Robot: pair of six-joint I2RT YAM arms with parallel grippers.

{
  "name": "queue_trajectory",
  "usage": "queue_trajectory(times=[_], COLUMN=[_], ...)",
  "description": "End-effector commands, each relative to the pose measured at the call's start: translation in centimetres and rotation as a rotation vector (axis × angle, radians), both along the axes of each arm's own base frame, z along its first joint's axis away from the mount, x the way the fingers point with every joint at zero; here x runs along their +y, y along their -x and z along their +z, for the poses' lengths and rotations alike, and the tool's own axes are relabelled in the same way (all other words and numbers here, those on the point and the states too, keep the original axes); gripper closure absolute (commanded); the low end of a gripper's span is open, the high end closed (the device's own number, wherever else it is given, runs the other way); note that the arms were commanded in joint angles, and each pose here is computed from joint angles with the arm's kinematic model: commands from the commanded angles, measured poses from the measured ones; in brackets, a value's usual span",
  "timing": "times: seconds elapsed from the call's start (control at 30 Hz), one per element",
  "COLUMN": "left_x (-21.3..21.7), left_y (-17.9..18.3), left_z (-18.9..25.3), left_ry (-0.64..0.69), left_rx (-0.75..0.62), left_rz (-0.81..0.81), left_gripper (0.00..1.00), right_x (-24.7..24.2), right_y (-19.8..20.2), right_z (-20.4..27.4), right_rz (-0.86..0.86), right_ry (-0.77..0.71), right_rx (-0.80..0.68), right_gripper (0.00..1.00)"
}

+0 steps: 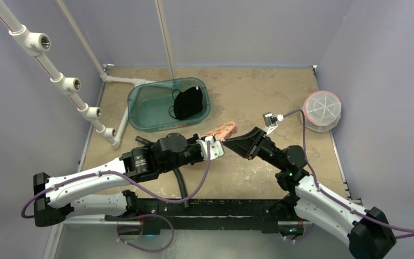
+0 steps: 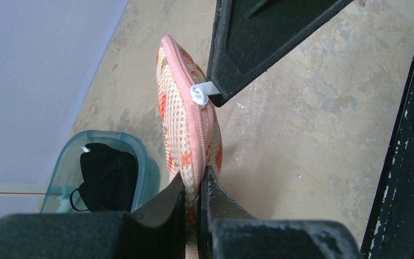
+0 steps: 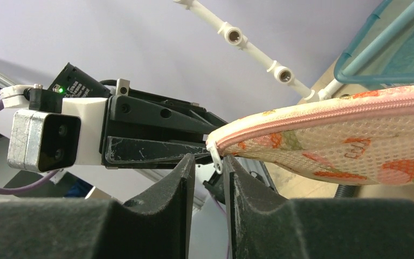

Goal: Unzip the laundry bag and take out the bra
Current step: Unzip the laundry bag at the center of the board.

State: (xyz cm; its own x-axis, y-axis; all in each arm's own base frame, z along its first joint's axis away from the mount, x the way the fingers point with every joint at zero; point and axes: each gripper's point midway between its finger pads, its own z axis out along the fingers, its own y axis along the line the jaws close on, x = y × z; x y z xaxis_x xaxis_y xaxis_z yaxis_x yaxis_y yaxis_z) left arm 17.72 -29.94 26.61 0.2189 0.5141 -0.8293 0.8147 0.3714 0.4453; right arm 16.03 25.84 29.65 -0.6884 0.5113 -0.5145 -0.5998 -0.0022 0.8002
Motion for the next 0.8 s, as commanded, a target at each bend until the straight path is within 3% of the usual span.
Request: queue_trajectory(times=[0.0, 0.53, 0.77], left_x=[-0.6, -0.7, -0.1], left_y=[-0.3, -0.3, -0.4], left_z=[3.2, 3.1, 2.8], left_ry=[0.101, 0.101, 0.084], left_rx=[-0.043, -0.039, -0.039], left_rz=[-0.005, -0.004, 0.016], left_gripper=[1.00, 1.00, 1.00], right_x=[-0.2, -0.4, -1.8], right_y=[0.4, 0.6, -2.7], right_z=[2.3, 2.0, 1.4], right_rz=[0.009, -0.004, -0.234], right_ry=[-0.048, -0.029, 0.213], right_rx=[-0.068, -0.078, -0.154], right_gripper=[0.73, 1.00, 1.00])
